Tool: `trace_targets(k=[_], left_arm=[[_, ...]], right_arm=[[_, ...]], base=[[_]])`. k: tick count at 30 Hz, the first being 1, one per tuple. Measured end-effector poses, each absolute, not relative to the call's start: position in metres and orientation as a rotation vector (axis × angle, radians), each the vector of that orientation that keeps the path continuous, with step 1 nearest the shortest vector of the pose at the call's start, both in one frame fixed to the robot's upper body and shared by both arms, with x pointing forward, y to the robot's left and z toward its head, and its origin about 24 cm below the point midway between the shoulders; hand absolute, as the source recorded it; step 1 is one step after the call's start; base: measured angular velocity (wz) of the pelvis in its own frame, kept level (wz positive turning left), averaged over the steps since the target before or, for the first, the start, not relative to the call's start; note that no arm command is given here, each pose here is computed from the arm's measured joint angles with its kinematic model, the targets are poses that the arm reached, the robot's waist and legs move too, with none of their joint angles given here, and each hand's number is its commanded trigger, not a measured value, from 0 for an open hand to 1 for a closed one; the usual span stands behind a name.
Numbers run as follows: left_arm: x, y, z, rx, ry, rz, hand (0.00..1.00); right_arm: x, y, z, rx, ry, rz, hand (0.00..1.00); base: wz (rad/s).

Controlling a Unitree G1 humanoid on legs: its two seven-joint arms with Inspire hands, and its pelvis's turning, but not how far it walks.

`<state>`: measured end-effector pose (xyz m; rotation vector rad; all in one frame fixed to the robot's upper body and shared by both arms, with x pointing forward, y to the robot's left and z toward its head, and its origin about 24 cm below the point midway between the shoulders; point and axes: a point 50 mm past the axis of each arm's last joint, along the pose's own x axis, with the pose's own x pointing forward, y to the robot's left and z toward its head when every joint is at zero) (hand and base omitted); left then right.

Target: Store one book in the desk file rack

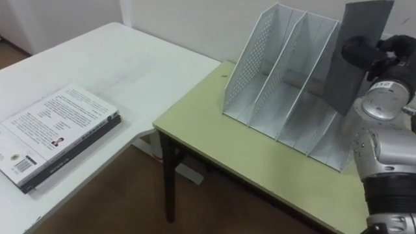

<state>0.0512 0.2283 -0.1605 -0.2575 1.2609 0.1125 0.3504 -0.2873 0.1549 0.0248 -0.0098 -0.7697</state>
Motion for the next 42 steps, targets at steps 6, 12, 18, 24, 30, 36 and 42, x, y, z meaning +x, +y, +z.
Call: trace_targets(k=[6, 12, 18, 24, 30, 36, 42], left_arm=[[0.051, 0.23, -0.16, -0.254, 1.262, 0.115, 0.0], [0.051, 0.231, -0.16, -0.253, 1.264, 0.116, 0.0], [0.051, 0.232, -0.16, -0.252, 1.265, 0.12, 0.0], [0.05, 0.235, -0.159, -0.256, 1.274, 0.134, 0.0], [0.048, 0.241, -0.157, -0.233, 1.273, 0.158, 0.0], [0.048, 0.242, -0.157, -0.23, 1.276, 0.173, 0.0], [0.048, 0.242, -0.157, -0.231, 1.279, 0.174, 0.0]], right_arm=[[0.353, -0.291, 0.148, 0.074, 0.041, -0.771, 1.0], [0.353, -0.292, 0.146, 0.084, 0.051, -0.763, 1.0], [0.353, -0.292, 0.143, 0.121, 0.069, -0.759, 0.0], [0.354, -0.301, 0.142, 0.144, 0.102, -0.761, 0.0], [0.355, -0.304, 0.151, 0.143, 0.08, -0.757, 0.0], [0.355, -0.305, 0.152, 0.139, 0.081, -0.757, 0.0], [0.355, -0.305, 0.153, 0.144, 0.08, -0.751, 0.0]], base=[[0.0], [0.0], [0.0], [0.01], [0.01], [0.0], [0.0]])
